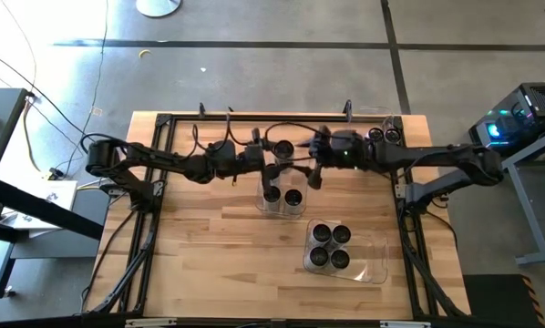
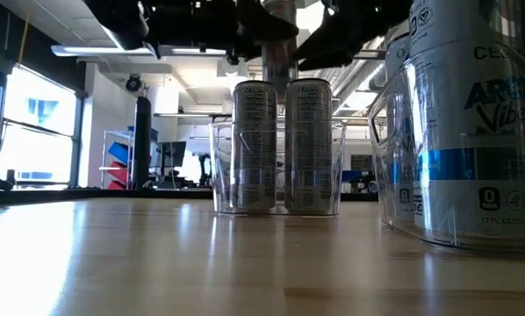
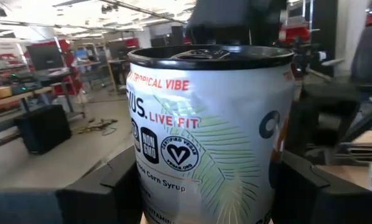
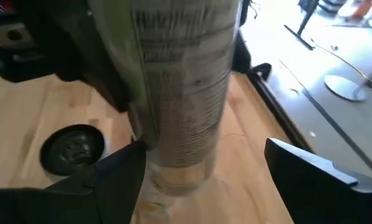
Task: Sort soda cans
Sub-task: Adjust the white/yellow soda cans
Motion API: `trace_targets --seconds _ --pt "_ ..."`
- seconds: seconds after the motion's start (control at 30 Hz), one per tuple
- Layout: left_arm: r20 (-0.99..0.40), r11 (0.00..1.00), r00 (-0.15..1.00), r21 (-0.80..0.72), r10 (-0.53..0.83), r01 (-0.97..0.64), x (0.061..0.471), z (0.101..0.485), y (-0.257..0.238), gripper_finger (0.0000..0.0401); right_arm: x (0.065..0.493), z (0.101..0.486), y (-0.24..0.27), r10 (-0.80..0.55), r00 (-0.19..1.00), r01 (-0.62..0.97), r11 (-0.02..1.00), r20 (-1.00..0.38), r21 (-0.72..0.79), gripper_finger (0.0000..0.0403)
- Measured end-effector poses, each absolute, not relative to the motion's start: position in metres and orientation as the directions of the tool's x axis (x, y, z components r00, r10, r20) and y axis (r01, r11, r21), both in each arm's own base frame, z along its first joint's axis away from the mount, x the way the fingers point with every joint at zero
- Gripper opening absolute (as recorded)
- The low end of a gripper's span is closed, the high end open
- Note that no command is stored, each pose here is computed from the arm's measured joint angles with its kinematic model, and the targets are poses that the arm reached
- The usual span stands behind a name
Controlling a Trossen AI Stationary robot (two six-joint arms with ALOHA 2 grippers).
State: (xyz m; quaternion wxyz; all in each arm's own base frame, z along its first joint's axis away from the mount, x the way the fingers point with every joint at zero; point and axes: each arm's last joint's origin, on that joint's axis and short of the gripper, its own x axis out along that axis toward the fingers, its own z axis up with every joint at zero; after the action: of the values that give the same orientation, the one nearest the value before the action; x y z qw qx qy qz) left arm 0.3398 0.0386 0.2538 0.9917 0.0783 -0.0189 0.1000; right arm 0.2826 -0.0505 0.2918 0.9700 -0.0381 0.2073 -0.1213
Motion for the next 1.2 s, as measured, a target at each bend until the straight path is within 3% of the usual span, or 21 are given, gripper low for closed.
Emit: trace_targets --seconds 0.2,0.53,0.8,1.2 --pt "0.057 0.963 0.974 0.148 0.218 -0.224 0.339 0.255 0.039 0.0237 0.283 0.331 -0.047 -0.291 0.869 0.215 0.95 -0.4 -0.224 0.0318" --pt "0.042 0.964 0.976 0.153 0.215 -0.219 0.34 0.253 0.039 0.0237 0.284 0.333 -0.038 -0.273 0.883 0.189 0.952 -0.382 -0.243 0.0319" --pt "0.023 0.964 0.977 0.159 0.213 -0.214 0.34 0.251 0.039 0.0237 0.259 0.351 -0.039 -0.399 0.845 0.313 0.909 -0.356 -0.277 0.0319" --pt "0.02 0.96 0.975 0.167 0.223 -0.223 0.34 0.25 0.039 0.0237 0.241 0.368 -0.033 -0.273 0.918 0.21 0.95 -0.289 -0.229 0.0319"
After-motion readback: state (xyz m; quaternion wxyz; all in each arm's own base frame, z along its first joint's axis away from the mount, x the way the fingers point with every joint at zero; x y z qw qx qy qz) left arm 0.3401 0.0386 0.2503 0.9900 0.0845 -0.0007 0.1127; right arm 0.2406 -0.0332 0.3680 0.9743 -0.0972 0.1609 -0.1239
